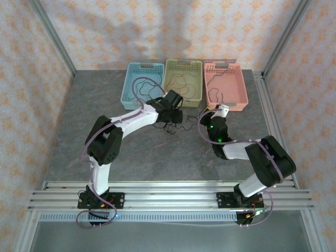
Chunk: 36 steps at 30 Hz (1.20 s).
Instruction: Untangle the cables
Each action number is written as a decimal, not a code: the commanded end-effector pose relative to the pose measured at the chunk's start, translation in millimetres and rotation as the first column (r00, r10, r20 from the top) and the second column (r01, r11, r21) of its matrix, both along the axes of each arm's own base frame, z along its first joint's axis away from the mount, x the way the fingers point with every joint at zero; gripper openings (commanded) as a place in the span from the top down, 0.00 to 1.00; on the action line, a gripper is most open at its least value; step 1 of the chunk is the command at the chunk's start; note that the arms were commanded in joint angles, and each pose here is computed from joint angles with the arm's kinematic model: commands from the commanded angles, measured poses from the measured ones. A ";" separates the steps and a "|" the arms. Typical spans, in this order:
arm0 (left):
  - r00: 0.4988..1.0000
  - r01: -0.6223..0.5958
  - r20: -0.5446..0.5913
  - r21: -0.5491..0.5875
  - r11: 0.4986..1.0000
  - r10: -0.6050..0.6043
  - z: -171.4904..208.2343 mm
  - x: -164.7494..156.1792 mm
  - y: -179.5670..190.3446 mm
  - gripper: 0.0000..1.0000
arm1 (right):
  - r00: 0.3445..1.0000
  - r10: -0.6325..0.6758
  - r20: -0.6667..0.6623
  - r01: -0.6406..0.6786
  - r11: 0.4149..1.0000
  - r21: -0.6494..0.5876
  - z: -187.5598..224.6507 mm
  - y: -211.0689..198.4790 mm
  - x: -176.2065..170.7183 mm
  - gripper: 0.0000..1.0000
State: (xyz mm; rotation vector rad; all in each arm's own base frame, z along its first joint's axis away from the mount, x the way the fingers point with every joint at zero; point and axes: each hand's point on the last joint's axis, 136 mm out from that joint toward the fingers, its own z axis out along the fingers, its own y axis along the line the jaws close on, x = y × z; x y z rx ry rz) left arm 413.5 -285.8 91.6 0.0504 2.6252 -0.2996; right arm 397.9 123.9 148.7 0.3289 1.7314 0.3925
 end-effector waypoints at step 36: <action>0.992 -0.052 -0.100 0.181 0.982 0.071 -62.1 11.4 10.9 0.72 | 1.000 0.017 0.001 -0.017 1.000 0.023 4.6 7.4 8.5 1.00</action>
